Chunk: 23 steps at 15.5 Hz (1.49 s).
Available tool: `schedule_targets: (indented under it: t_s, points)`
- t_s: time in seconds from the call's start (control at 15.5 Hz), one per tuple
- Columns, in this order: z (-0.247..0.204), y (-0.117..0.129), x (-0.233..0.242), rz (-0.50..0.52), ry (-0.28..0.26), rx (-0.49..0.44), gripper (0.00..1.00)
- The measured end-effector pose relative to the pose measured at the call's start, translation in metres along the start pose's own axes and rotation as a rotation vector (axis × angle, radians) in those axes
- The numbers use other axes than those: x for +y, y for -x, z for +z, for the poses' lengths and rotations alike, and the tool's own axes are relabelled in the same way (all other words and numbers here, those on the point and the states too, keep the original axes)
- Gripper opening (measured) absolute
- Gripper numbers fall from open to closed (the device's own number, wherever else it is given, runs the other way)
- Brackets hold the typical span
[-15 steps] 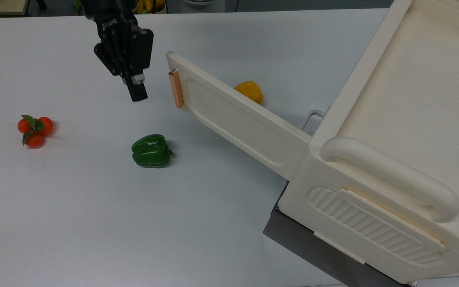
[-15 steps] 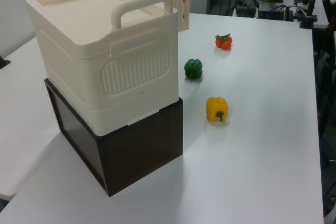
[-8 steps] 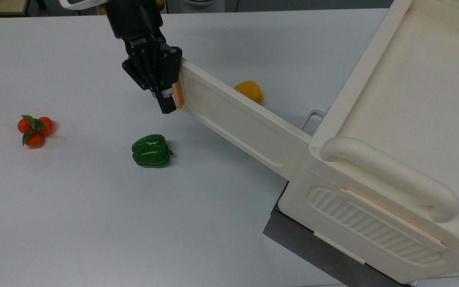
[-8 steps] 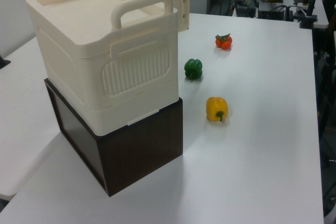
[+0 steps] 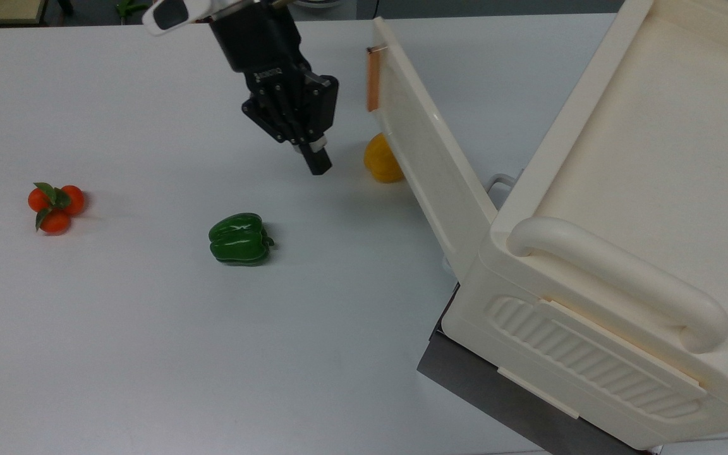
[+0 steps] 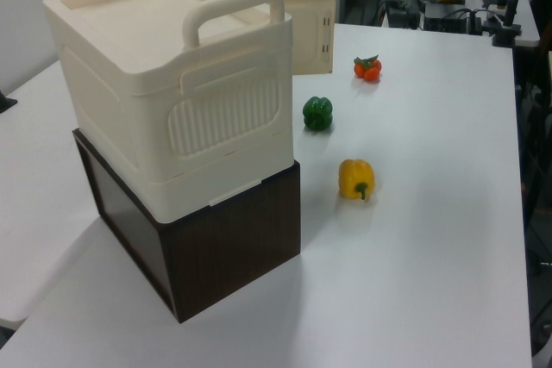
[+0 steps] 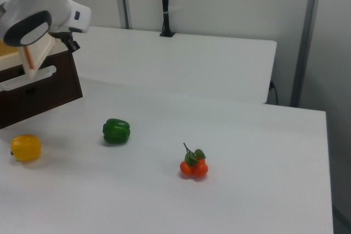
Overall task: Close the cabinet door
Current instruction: 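Push the door with the gripper, swinging it shut against the cream box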
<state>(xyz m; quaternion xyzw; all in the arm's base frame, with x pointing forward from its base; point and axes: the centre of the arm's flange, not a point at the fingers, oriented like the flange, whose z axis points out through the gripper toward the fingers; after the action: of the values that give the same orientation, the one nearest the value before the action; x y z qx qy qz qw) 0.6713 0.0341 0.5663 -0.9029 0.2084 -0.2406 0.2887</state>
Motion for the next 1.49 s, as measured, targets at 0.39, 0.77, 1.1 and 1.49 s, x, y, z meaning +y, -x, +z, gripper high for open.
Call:
schedule_targets:
  t_s: [0.39,0.77,1.1,1.49]
  points:
    - [0.025,0.043,-0.045,-0.069,-0.033,-0.116,0.01]
    - [0.043,0.09,-0.096,-0.163,-0.07,-0.187,0.01]
    - [0.049,0.122,-0.132,-0.227,-0.105,-0.22,0.01]
    - [0.052,0.148,-0.162,-0.29,-0.138,-0.19,0.01]
